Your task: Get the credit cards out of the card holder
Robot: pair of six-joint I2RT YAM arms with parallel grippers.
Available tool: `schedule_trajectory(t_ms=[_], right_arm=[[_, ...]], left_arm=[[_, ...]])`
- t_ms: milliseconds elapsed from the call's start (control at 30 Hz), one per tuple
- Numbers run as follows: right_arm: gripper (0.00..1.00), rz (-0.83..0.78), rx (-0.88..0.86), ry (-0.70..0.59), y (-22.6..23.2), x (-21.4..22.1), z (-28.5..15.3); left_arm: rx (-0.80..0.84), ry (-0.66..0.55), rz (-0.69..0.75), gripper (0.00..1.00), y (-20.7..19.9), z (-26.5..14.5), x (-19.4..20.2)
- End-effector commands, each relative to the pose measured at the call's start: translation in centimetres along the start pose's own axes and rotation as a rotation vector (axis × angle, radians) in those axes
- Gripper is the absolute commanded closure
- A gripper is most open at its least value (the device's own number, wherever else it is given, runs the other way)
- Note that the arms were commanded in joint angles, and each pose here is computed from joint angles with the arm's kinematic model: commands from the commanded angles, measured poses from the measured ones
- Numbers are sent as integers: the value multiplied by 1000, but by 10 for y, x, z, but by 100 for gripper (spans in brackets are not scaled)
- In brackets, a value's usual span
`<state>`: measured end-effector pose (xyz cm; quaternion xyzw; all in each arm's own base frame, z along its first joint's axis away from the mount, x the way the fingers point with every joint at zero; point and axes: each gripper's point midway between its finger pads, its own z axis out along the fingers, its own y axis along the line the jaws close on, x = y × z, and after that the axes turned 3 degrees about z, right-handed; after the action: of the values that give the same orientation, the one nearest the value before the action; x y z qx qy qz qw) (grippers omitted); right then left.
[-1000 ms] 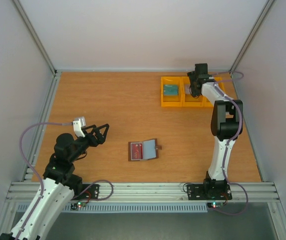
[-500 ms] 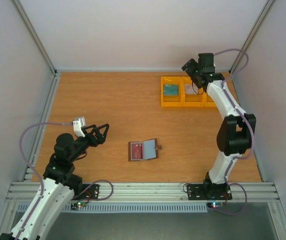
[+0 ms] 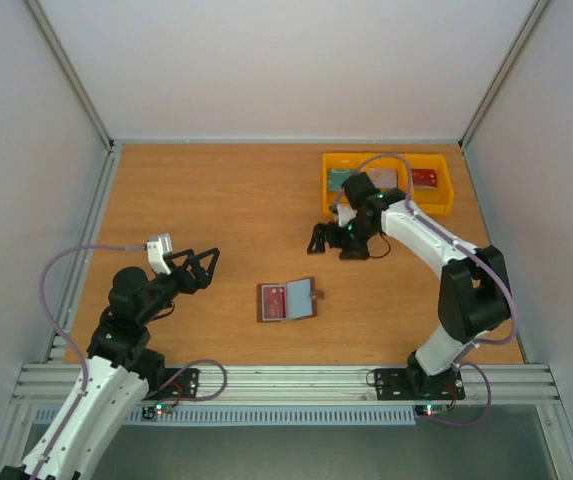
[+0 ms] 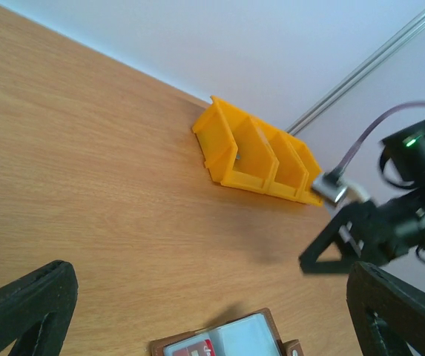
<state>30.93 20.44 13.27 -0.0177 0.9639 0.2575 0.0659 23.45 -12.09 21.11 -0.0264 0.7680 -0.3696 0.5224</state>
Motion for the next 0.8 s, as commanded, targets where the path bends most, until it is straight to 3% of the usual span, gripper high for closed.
schedule_trajectory(t_ms=[0, 200, 333, 500, 667, 767], right_arm=[[1, 14, -188, 239, 21, 55, 33], [2, 28, -218, 333, 18, 72, 77], [10, 61, -198, 382, 3, 82, 98], [40, 72, -253, 393, 9, 85, 105], [95, 48, -299, 380, 19, 83, 98], [99, -20, -350, 337, 39, 72, 77]], left_arm=[[38, -37, 25, 1, -7, 0, -8], [36, -26, 26, 1, -7, 0, -6], [34, -22, 26, 1, -6, 1, -5], [33, -14, 19, 1, -5, 3, -4], [35, -14, 21, 1, -5, 3, -4], [46, -13, 19, 1, -7, 3, -3]])
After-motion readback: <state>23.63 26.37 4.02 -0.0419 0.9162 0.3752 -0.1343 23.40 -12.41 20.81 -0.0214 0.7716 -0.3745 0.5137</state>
